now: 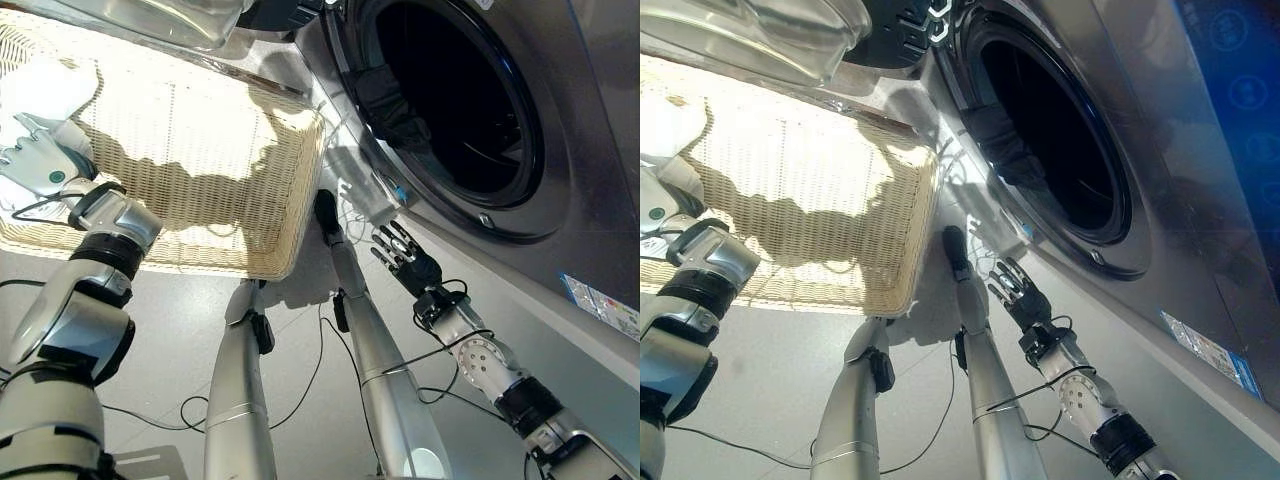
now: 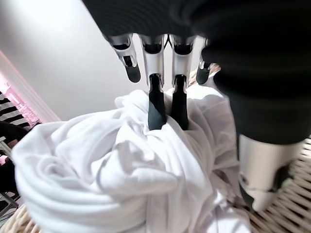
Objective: Put the clothes into the washing machine.
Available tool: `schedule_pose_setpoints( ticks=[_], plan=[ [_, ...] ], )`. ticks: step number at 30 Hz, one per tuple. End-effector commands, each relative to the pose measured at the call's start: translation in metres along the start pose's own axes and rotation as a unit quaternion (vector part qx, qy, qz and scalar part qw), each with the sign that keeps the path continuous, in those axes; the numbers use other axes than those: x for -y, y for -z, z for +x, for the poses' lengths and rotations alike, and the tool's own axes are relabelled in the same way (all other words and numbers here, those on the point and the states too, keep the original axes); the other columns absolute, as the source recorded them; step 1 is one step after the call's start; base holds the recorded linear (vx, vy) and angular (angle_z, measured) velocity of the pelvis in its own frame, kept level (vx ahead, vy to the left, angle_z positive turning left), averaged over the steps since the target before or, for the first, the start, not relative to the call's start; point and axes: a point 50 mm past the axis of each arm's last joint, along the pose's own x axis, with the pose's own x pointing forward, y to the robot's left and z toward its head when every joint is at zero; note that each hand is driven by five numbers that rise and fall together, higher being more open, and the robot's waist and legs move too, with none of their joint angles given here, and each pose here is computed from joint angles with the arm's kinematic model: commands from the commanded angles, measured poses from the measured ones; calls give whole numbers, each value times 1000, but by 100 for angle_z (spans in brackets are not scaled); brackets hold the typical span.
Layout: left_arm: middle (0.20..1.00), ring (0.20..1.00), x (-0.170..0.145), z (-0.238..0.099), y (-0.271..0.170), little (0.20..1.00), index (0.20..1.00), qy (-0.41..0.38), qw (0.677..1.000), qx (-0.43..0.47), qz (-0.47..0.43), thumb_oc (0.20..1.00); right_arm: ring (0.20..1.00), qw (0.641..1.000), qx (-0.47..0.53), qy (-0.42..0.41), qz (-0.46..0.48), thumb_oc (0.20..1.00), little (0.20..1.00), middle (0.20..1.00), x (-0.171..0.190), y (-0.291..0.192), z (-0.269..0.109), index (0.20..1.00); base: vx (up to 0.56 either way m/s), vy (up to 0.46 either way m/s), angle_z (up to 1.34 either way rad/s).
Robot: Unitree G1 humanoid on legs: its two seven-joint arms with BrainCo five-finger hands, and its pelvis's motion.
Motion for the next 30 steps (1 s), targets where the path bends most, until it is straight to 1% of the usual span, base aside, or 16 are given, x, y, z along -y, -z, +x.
schedule_pose_setpoints(
  ticks=[1, 2, 3, 4, 5, 6, 8, 10, 18, 20, 21, 22, 25, 26, 29, 30],
  plan=[
    [674, 674, -5, 31, 41, 674, 674, 21, 998, -57, 30, 674, 1000, 999, 11, -41, 18, 1000, 1000, 1000, -13, -9, 0, 1000, -12, 44, 1],
    [674, 674, -5, 31, 41, 674, 674, 21, 998, -57, 30, 674, 1000, 999, 11, -41, 18, 1000, 1000, 1000, -13, -9, 0, 1000, -8, 33, 2],
    [583, 583, -4, 31, 42, 583, 583, 30, 997, -60, 28, 583, 1000, 999, 10, -42, 18, 1000, 1000, 1000, -14, -8, 0, 1000, -4, 23, 3],
    [470, 470, -1, 30, 41, 470, 470, 48, 997, -61, 22, 470, 1000, 999, 10, -43, 19, 1000, 1000, 1000, -15, -8, 1, 1000, -10, 58, 5],
    [200, 200, 3, 29, 40, 200, 200, 76, 995, -58, 11, 200, 1000, 999, 8, -47, 22, 1000, 1000, 1000, -17, -8, 2, 1000, -11, 61, 4],
    [200, 200, 4, 29, 39, 200, 200, 83, 995, -55, 10, 200, 1000, 999, 8, -48, 22, 1000, 1000, 1000, -17, -8, 2, 1000, -11, 70, 4],
    [200, 200, 7, 31, 40, 200, 200, 130, 990, -45, 18, 200, 1000, 998, 10, -55, 23, 1000, 1000, 1000, -19, -11, 4, 1000, -12, 77, 4],
    [200, 200, 7, 34, 42, 200, 200, 141, 989, -40, 29, 200, 1000, 998, 14, -60, 25, 1000, 1000, 1000, -20, -15, 5, 1000, -13, 54, 3],
    [200, 200, 3, 41, 45, 200, 200, 144, 985, -6, 94, 200, 1000, 996, 21, -77, 33, 1000, 1000, 1000, -23, -19, 3, 1000, -3, 9, 0],
    [200, 200, 6, 38, 44, 200, 200, 139, 984, 15, 110, 200, 1000, 996, 24, -77, 38, 1000, 1000, 1000, -22, -18, 2, 1000, 15, -19, -1],
    [200, 200, 13, 33, 45, 200, 200, 142, 982, 27, 119, 200, 1000, 996, 19, -71, 45, 1000, 1000, 1000, -20, -12, 0, 1000, -13, -45, -2],
    [200, 200, 9, 35, 42, 200, 200, 137, 984, 28, 109, 200, 1000, 996, 26, -76, 42, 1000, 1000, 1000, -22, -17, 2, 1000, -20, -65, -4],
    [200, 200, 16, 27, 36, 200, 200, 130, 987, 61, 70, 200, 1000, 995, 34, -76, 48, 1000, 1000, 1000, -24, -17, 2, 1000, -42, -80, 2],
    [200, 200, 19, 19, 27, 200, 200, 125, 988, 84, 21, 200, 1000, 995, 40, -77, 47, 1000, 1000, 1000, -27, -18, 2, 1000, -32, -71, 11],
    [200, 200, 21, 9, 15, 200, 200, 124, 985, 116, -39, 200, 1000, 995, 46, -79, 45, 1000, 1000, 1000, -29, -18, 0, 1000, -35, -73, 6],
    [200, 200, 24, -5, 5, 200, 200, 137, 976, 135, -106, 200, 1000, 995, 51, -79, 43, 1000, 1000, 1000, -31, -18, -2, 1000, -34, -72, 3]
  ],
)
